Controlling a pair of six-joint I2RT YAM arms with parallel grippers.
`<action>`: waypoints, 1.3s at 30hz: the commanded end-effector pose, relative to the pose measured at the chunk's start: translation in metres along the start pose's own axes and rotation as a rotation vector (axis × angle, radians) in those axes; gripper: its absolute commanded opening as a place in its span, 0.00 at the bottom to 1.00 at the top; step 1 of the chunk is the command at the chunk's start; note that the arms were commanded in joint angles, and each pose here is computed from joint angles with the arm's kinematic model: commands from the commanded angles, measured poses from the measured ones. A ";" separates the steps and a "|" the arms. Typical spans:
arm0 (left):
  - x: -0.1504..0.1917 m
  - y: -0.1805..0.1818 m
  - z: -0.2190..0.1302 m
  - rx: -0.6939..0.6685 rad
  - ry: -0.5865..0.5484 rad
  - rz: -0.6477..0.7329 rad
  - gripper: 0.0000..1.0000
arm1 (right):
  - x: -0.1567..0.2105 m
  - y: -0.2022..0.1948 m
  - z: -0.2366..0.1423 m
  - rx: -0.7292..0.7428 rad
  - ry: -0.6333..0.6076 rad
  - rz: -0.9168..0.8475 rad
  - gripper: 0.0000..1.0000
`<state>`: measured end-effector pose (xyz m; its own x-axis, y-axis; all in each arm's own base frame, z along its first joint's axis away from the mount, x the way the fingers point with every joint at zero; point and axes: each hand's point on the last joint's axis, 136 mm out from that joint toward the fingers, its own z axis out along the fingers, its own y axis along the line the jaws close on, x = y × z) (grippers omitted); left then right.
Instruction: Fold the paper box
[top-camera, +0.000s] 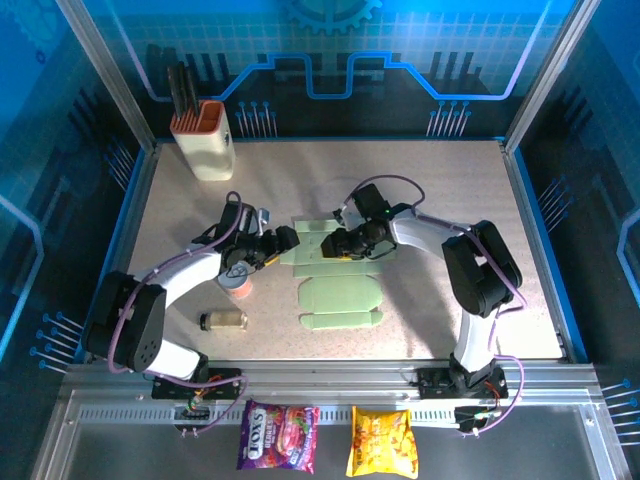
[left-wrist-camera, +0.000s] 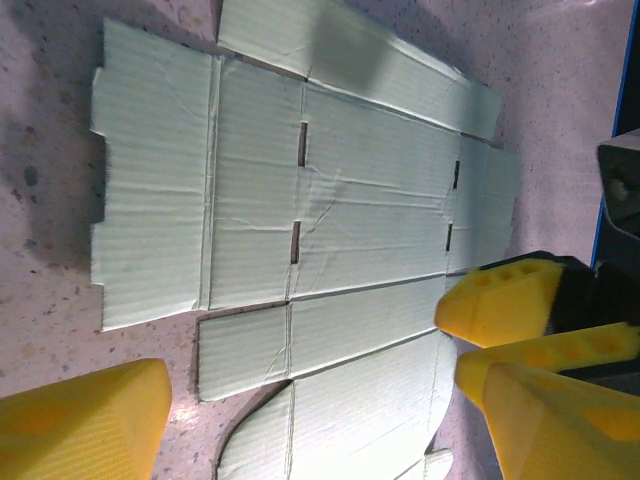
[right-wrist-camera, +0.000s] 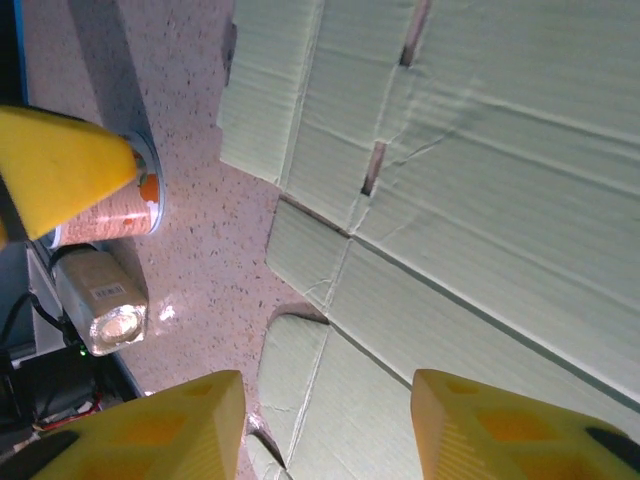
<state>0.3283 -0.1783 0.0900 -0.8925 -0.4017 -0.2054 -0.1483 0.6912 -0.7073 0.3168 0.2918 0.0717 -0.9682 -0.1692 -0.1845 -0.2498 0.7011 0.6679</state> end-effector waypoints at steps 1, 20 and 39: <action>0.009 -0.004 0.010 0.019 0.046 -0.002 0.81 | 0.015 -0.013 -0.008 0.011 0.036 0.061 0.45; 0.025 -0.001 0.042 -0.024 0.136 0.008 0.75 | 0.024 -0.047 0.001 0.058 0.089 0.105 0.33; 0.032 0.012 0.048 -0.142 0.168 0.054 0.74 | 0.041 -0.084 0.020 0.149 0.147 0.149 0.29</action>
<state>0.3195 -0.2119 0.0435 -0.9497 -0.2957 -0.1028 -0.1670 0.7563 -0.6325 0.3056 0.2542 0.0180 -0.9881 -0.1499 -0.0348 -0.1387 0.7697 0.6232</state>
